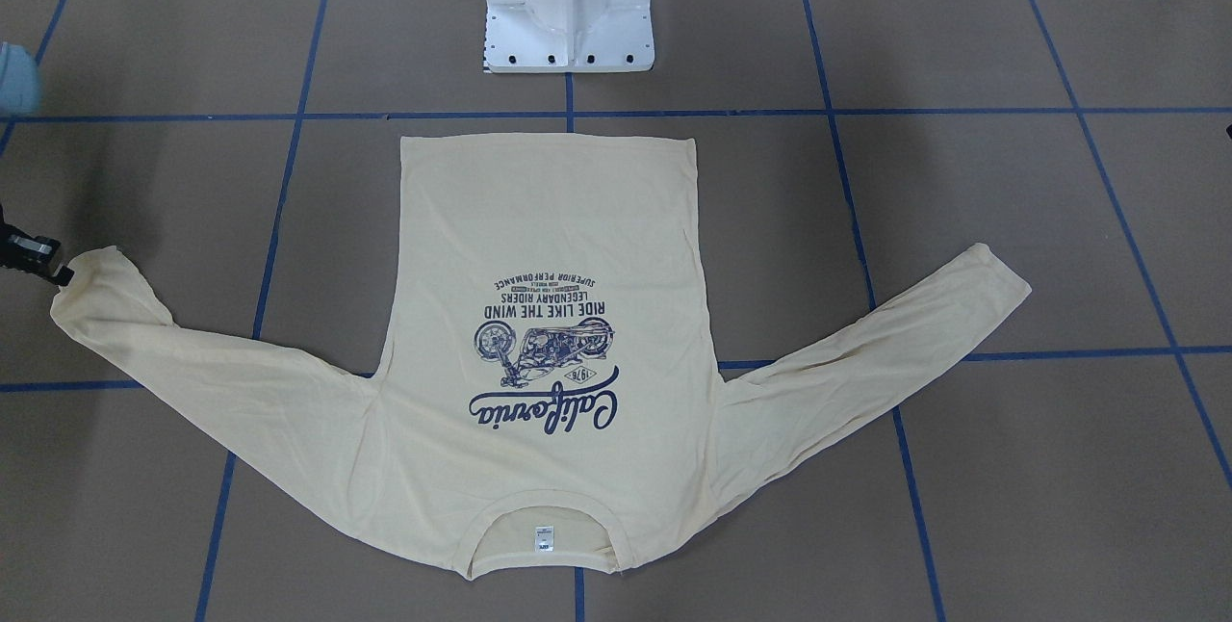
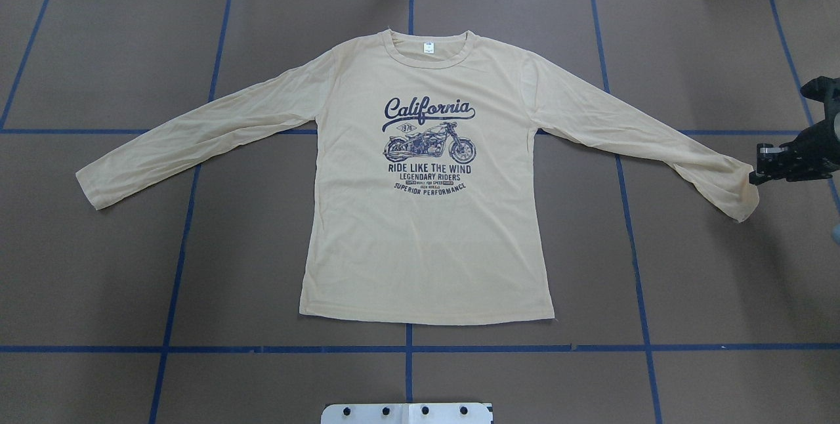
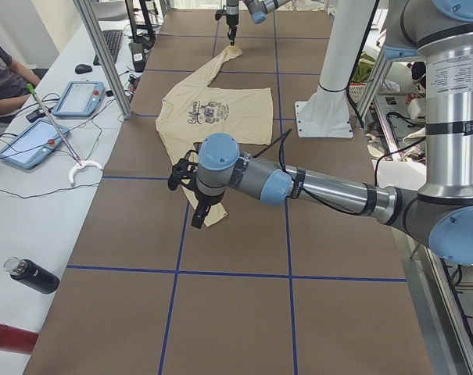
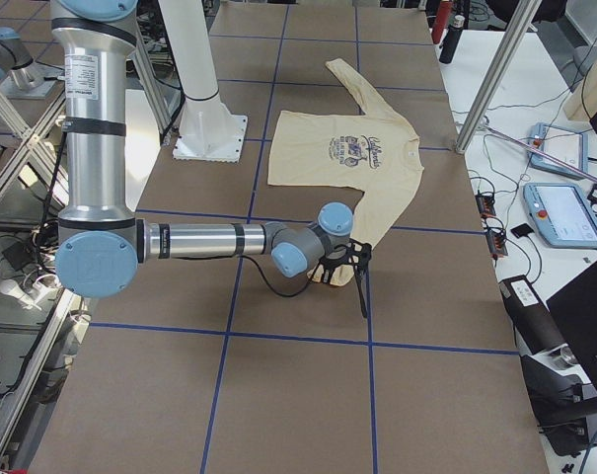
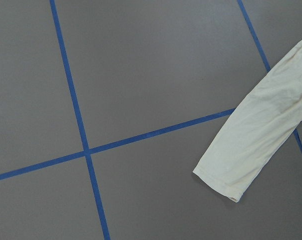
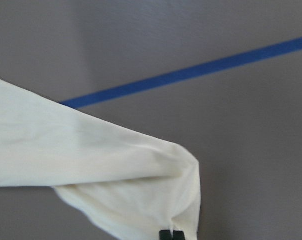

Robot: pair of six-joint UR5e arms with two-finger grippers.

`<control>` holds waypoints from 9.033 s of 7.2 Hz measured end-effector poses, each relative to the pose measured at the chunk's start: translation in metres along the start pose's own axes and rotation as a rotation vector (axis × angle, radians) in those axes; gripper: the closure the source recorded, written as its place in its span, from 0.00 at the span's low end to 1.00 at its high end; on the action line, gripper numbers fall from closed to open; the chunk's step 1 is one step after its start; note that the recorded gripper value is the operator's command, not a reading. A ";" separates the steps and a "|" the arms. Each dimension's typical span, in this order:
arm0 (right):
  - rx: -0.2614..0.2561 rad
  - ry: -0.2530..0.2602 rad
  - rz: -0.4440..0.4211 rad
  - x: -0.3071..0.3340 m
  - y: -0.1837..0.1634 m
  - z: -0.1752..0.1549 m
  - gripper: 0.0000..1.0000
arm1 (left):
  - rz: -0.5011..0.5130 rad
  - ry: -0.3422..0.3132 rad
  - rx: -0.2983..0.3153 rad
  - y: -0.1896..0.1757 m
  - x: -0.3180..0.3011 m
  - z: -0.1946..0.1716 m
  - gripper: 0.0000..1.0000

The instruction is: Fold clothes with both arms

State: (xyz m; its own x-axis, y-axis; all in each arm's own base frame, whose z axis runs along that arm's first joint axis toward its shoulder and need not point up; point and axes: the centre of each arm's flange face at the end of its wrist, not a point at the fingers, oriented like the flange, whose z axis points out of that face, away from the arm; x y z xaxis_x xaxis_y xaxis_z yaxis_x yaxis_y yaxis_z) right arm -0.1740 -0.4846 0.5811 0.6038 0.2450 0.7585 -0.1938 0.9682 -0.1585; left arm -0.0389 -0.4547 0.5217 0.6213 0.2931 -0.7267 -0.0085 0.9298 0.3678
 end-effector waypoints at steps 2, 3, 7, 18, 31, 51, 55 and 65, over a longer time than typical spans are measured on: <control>0.006 -0.051 0.049 -0.134 -0.016 -0.037 1.00 | 0.005 0.012 0.004 -0.001 0.004 -0.002 0.00; -0.003 -0.066 0.078 -0.219 -0.016 -0.045 1.00 | 0.008 0.016 0.006 -0.001 0.006 -0.003 0.00; 0.124 -0.124 0.136 -0.554 0.046 -0.012 1.00 | 0.008 0.023 0.007 -0.001 0.007 -0.004 0.00; 0.282 -0.249 0.126 -0.741 0.114 0.021 0.01 | -0.092 0.052 -0.003 -0.036 0.020 0.100 0.04; 0.178 -0.144 0.205 -0.430 0.048 -0.007 0.01 | -0.221 0.057 -0.100 -0.023 0.055 0.269 0.43; 0.172 -0.125 0.213 -0.405 0.050 0.000 0.01 | -0.279 0.103 -0.138 -0.017 0.073 0.267 1.00; 0.183 -0.069 0.095 -0.315 0.059 -0.004 0.01 | -0.463 0.315 -0.073 -0.110 0.231 0.194 1.00; 0.186 0.095 -0.044 -0.146 0.018 -0.018 0.01 | -0.816 0.449 0.014 -0.234 0.731 0.255 1.00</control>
State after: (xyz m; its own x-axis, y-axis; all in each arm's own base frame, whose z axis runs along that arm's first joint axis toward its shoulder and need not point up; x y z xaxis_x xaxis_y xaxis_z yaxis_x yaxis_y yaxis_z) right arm -0.2516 -0.5025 0.4555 0.6836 0.2146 0.6976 -0.2994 0.9541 -0.0002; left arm 0.6171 -0.5147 0.0529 0.0691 -0.3891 -0.9186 0.3089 0.8839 -0.3512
